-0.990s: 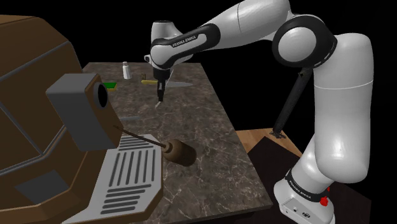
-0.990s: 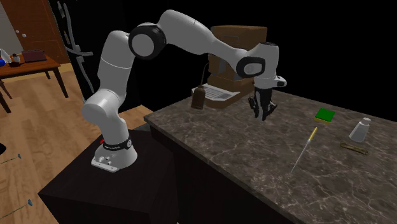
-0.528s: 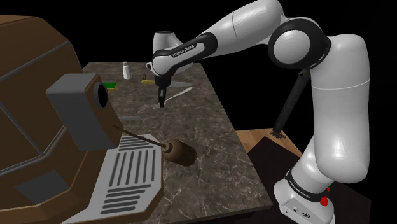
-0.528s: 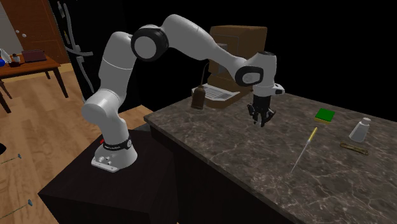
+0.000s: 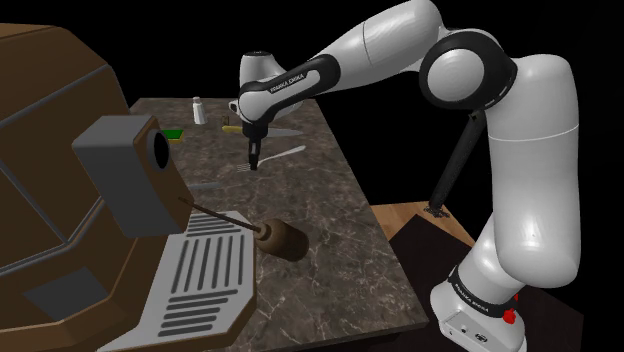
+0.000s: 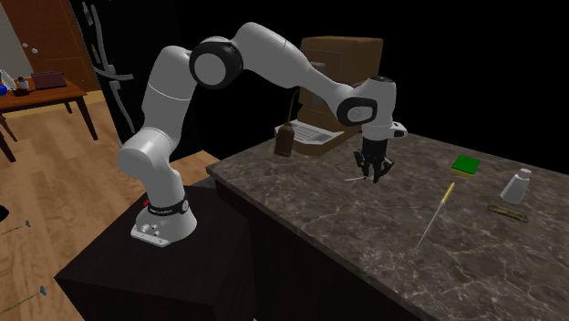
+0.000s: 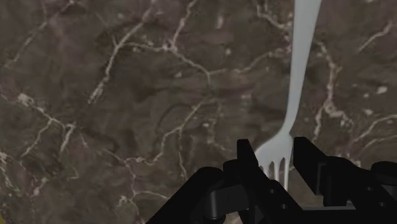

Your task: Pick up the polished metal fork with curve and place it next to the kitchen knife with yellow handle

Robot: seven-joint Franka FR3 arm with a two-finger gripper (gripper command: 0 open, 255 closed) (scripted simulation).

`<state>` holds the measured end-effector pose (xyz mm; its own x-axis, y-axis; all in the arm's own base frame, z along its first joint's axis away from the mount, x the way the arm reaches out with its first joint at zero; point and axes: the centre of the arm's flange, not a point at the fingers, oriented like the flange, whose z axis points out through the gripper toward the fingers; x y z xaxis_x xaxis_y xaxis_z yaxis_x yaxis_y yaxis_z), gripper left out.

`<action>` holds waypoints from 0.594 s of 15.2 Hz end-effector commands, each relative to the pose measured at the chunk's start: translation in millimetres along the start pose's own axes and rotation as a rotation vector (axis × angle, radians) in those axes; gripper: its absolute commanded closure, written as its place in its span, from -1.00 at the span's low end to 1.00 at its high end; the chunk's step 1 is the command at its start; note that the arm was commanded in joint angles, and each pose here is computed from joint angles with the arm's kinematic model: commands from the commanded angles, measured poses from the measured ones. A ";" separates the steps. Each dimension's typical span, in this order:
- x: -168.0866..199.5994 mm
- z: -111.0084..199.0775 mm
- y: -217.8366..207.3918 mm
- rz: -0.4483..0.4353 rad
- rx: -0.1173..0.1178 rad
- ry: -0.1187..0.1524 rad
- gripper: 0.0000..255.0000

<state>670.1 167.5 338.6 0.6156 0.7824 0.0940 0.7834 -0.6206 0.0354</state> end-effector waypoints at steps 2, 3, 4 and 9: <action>-0.1 0.1 0.1 0.000 0.000 0.000 -1.00; -0.1 0.1 0.1 0.000 0.000 0.000 -1.00; -0.1 0.1 0.1 0.000 0.000 0.000 -1.00; 0.0 -39.5 0.0 0.000 0.000 0.000 -1.00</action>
<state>667.4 167.9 366.5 0.6157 0.7823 0.0945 0.7831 -0.6208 0.0361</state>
